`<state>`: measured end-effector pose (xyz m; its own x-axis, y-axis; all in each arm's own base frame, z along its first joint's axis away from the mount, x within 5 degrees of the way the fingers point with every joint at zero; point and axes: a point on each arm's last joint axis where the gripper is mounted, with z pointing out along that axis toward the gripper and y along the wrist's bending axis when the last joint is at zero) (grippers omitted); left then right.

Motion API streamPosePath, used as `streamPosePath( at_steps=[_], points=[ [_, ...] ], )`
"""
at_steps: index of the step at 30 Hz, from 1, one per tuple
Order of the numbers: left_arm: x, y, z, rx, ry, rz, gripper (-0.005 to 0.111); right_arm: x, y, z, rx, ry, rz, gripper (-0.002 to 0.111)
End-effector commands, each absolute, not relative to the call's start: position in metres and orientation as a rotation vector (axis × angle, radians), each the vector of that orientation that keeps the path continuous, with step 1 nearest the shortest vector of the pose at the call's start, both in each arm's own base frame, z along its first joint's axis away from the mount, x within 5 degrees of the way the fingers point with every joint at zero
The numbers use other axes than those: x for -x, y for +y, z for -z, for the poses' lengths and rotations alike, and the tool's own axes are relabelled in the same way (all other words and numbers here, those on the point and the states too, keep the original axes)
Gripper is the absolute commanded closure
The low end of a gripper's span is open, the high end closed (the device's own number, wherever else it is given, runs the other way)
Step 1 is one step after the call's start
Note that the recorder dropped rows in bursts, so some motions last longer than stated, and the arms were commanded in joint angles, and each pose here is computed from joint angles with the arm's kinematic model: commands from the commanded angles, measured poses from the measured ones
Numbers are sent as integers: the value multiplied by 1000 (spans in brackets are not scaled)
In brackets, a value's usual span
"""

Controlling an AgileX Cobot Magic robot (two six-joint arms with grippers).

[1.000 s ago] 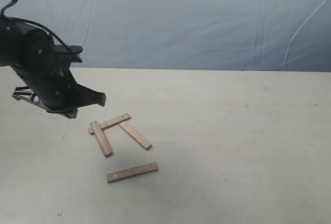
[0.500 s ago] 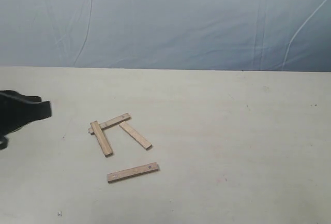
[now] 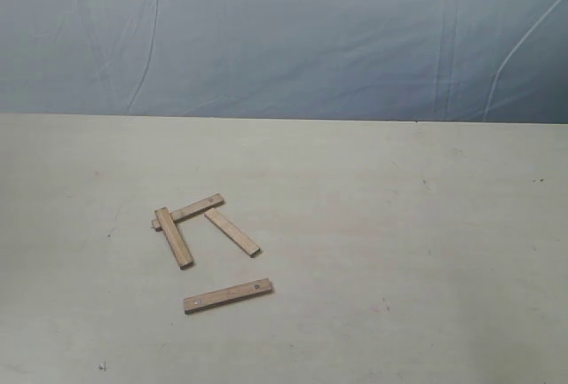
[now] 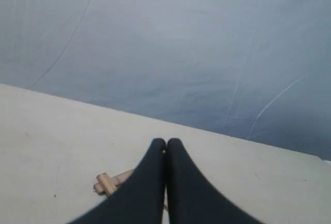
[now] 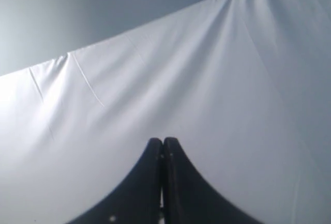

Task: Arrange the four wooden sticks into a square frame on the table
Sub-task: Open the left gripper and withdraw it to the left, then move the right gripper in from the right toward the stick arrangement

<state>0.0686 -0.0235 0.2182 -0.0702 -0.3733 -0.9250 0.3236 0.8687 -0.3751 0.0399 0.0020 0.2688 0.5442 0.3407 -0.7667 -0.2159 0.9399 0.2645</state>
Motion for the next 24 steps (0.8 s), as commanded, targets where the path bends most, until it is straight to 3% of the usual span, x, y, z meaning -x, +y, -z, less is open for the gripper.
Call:
streamPosePath(
  at_steps=[1,6,11,19,24],
  points=[
    [-60,-21,-222,-13,1446,534,106,-50,8,-306,-47,914,-310,109],
    [-57,-20,-220,-22,1449,525,106,-92,10,-339,-33,911,-337,109],
    [-57,-19,-219,-33,1450,489,107,-167,16,-351,22,1018,-351,109],
    [-59,-7,-219,139,1434,357,107,-301,48,-321,175,1570,-547,109],
    [-60,-3,-213,208,1495,291,107,-356,100,-302,440,1905,-426,109]
  ],
)
